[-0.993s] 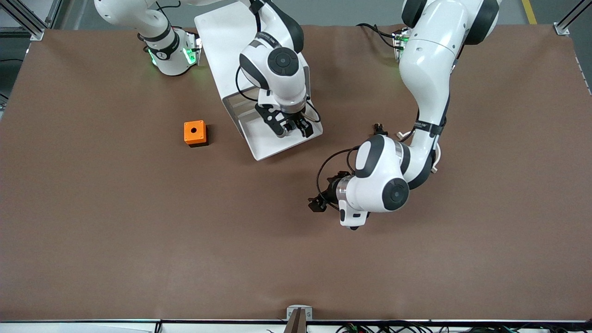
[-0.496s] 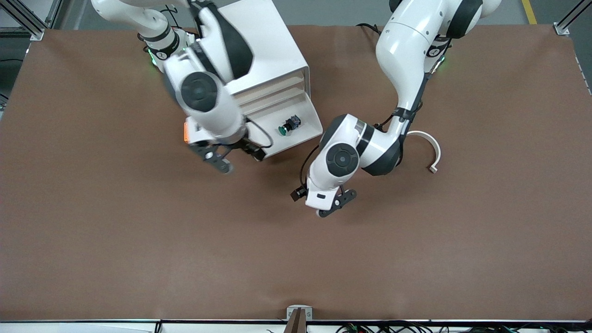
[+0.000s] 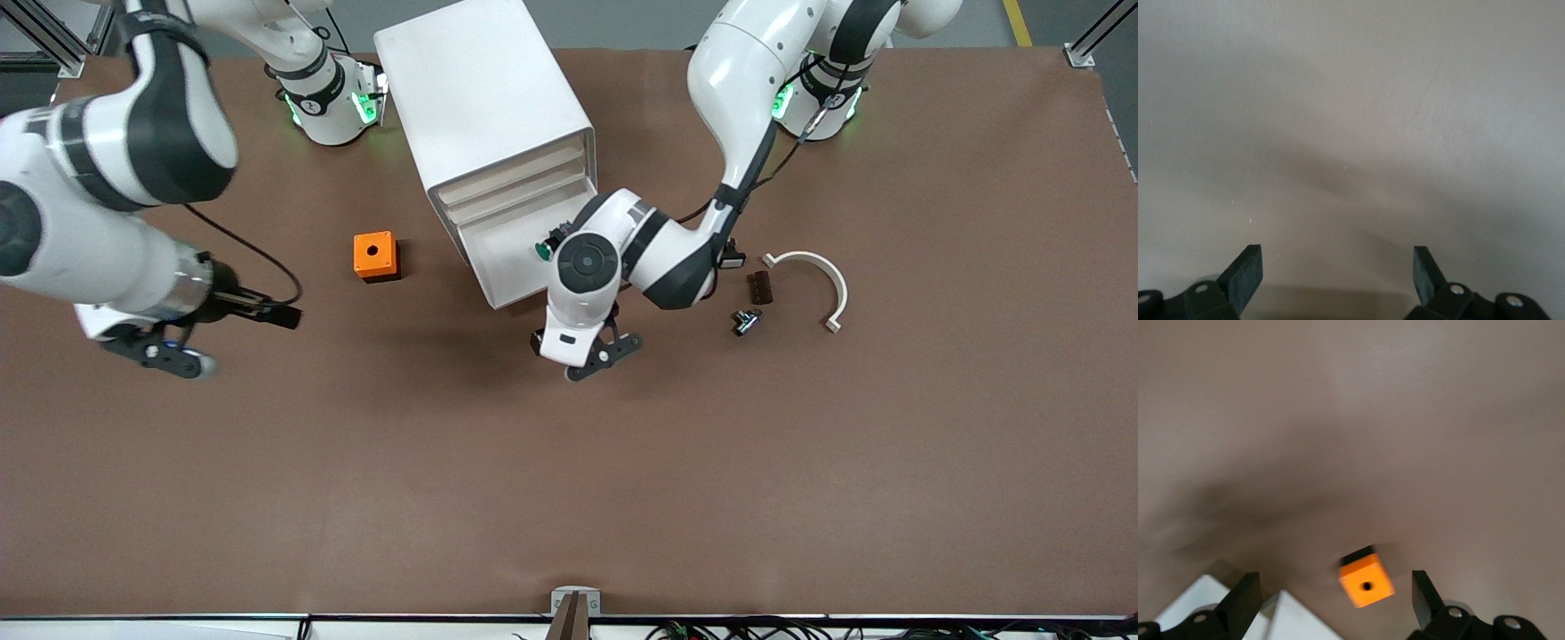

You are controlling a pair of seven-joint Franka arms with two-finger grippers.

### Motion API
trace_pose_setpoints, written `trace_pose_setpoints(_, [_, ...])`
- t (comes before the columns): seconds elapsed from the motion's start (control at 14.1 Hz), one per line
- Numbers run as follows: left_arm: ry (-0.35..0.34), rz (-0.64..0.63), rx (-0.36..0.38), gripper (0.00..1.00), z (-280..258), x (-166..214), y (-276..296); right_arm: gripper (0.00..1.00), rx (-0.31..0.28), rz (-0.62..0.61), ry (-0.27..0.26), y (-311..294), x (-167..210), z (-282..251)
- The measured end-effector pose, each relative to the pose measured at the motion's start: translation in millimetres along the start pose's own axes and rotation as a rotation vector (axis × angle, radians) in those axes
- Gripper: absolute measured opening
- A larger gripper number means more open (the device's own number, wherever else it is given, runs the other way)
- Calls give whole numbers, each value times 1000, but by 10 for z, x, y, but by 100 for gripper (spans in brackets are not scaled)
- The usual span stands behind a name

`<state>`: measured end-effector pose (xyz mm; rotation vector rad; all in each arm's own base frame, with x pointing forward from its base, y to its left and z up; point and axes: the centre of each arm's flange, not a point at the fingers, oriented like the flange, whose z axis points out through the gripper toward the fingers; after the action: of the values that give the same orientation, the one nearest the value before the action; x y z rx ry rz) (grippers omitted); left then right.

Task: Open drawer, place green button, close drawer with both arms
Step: 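Push the drawer inward with the left gripper while the right gripper withdraws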

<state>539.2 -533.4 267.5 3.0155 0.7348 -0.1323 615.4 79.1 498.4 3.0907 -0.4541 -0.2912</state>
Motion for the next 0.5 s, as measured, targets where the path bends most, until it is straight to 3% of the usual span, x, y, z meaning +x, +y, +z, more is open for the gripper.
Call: trace_pose_setpoints(0.5, [7,70,92,100,428,-803,41,100,-1,-158,19,1111,310,-197])
